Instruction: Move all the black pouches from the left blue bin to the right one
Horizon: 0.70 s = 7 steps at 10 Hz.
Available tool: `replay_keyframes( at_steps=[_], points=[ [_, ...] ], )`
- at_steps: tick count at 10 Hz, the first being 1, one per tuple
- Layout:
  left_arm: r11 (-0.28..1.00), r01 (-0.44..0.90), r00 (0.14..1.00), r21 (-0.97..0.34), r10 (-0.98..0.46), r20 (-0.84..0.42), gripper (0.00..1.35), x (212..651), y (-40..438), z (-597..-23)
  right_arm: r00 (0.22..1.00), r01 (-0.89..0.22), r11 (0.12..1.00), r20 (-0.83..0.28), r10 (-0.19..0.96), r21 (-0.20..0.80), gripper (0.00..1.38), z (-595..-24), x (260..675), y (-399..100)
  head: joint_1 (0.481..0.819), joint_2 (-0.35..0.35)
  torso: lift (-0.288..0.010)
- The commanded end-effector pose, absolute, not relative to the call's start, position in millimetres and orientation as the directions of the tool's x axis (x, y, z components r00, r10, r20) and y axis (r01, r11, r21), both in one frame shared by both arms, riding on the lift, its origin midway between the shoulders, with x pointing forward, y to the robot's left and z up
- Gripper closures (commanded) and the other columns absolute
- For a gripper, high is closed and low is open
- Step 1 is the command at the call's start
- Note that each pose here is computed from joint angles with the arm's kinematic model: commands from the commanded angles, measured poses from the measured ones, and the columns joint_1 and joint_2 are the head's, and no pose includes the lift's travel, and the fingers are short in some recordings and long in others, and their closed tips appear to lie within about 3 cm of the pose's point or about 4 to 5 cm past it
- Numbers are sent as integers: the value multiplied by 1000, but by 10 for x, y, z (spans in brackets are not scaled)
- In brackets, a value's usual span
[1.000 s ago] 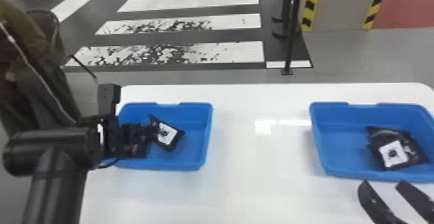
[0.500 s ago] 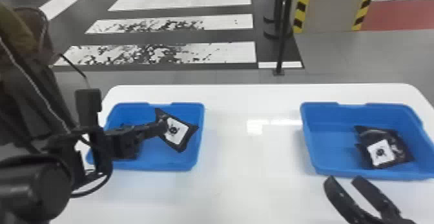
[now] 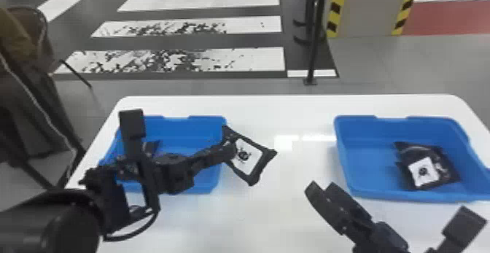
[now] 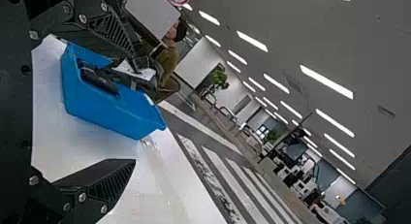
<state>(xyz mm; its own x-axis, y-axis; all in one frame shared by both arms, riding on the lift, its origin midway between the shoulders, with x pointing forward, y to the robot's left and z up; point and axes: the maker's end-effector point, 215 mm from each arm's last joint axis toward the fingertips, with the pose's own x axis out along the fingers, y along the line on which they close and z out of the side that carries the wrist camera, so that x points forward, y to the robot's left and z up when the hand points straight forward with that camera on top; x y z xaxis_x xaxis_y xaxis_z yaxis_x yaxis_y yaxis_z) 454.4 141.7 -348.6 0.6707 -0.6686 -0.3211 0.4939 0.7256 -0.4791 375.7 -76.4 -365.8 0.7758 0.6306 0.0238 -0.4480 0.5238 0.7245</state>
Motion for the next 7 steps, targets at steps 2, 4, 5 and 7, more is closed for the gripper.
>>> replay_keyframes(
  at_steps=[2,4,5,7],
  points=[
    [658,554,607,-510,-738,-293,1145,4427,993,-3431,759,-469,482,58,649,740,271,-3559,3854,-609,695,78,-140],
    [627,580,574,-520,-768,-285,1145,4372,794,-3401,747,-480,461,72,661,746,271,-3498,3884,-510,695,54,-140],
    [614,587,561,-527,-778,-283,1145,4337,727,-3404,738,-481,451,71,671,752,271,-3501,3885,-442,695,44,-140],
    [591,603,536,-536,-798,-276,1145,4301,584,-3385,739,-478,445,72,670,757,297,-3510,3950,-409,695,39,-140]
  ],
)
